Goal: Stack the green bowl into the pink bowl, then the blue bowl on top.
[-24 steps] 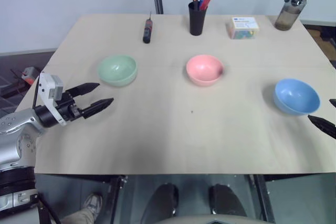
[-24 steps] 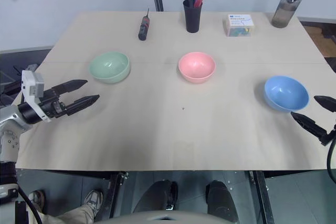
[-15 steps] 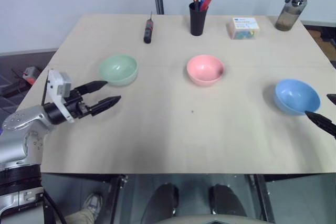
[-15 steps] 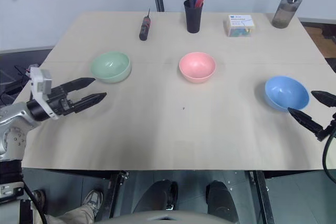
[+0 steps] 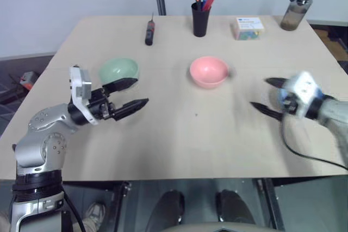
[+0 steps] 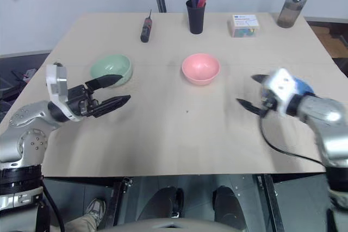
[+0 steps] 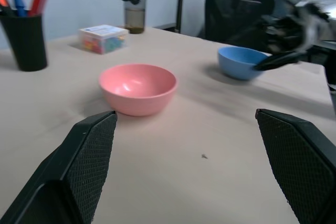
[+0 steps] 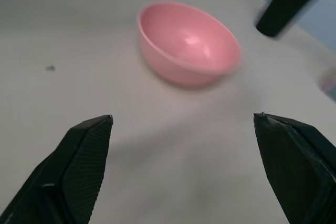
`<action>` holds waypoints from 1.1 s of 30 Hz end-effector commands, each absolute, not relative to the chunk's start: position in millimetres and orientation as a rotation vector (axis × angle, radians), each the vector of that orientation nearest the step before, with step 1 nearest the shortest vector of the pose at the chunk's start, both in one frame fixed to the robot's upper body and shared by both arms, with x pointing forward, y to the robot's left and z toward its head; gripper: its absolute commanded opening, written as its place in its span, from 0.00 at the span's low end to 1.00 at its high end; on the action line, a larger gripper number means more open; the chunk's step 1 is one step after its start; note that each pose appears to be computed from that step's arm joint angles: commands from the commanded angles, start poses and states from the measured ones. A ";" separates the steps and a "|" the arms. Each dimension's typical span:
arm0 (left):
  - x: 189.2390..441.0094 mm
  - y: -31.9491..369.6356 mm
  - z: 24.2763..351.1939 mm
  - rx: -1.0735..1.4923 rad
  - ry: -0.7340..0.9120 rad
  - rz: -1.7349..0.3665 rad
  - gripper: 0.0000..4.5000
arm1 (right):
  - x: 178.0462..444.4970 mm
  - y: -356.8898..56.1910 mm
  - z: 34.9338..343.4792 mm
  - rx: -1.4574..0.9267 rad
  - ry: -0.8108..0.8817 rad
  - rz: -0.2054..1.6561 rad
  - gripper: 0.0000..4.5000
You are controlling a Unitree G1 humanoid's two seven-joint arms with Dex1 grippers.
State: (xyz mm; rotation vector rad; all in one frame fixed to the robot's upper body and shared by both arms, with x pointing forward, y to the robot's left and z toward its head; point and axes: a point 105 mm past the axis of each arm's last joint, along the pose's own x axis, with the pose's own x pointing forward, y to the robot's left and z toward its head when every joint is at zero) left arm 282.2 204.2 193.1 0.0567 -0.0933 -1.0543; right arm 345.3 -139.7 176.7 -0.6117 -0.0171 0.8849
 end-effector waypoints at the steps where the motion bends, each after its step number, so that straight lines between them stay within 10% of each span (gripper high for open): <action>1: 270.9 211.3 205.2 0.099 -0.129 -1.037 1.00 | 368.2 -115.5 169.7 -0.743 -0.039 0.920 1.00; 9: 253.5 219.9 205.5 0.115 -0.125 -0.945 1.00 | 405.5 -77.3 163.3 -0.845 -0.062 0.988 1.00; 21: 235.9 223.3 206.2 0.109 -0.123 -0.874 1.00 | 418.4 -55.4 166.2 -0.886 -0.083 1.070 0.02; 33: 245.5 218.3 198.9 0.095 -0.105 -0.885 1.00 | 330.4 -70.4 170.0 -0.997 -0.090 1.398 0.01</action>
